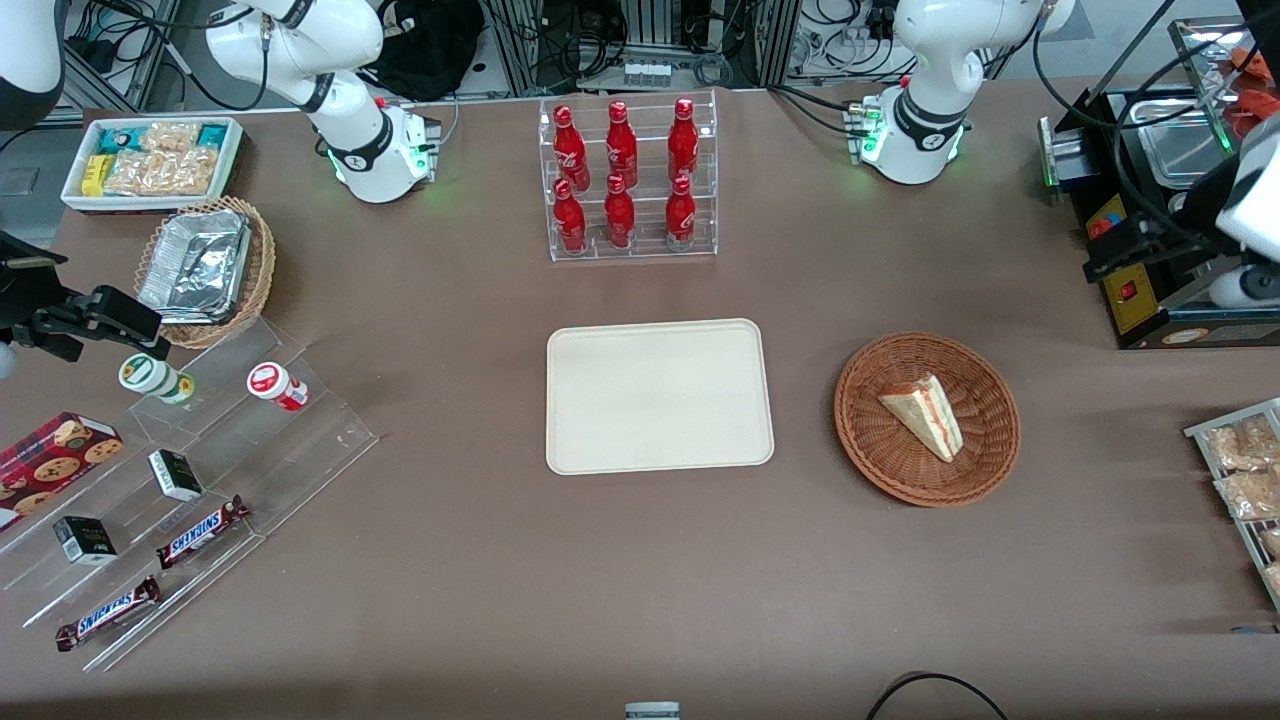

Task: Place sandwich from basket to tray
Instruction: 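Move the left gripper over the wicker basket toward the sandwich, then lower the left gripper and close it on the wrapped sandwich, then lift the sandwich and carry it with the left gripper over the tray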

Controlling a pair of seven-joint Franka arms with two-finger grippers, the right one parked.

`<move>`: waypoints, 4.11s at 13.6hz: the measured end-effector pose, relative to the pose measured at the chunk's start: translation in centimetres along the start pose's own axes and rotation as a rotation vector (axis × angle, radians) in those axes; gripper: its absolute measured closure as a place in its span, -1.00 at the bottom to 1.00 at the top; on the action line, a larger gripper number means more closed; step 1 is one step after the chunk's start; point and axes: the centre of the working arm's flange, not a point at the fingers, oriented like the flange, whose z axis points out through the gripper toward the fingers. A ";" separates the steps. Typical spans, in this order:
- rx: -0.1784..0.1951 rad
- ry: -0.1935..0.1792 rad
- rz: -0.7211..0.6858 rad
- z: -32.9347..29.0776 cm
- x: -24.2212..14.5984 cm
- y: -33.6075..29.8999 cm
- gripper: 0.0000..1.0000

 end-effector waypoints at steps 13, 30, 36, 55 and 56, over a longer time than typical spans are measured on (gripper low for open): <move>-0.027 0.020 -0.199 23.0 4.6 5.1 -1.00; -0.062 0.025 -0.465 35.9 1.6 7.6 -0.02; -0.071 0.055 -0.470 32.2 3.2 7.7 0.68; -0.076 -0.049 -0.055 25.4 -2.6 37.5 0.75; -0.080 -0.050 -0.027 26.8 -3.7 39.5 0.75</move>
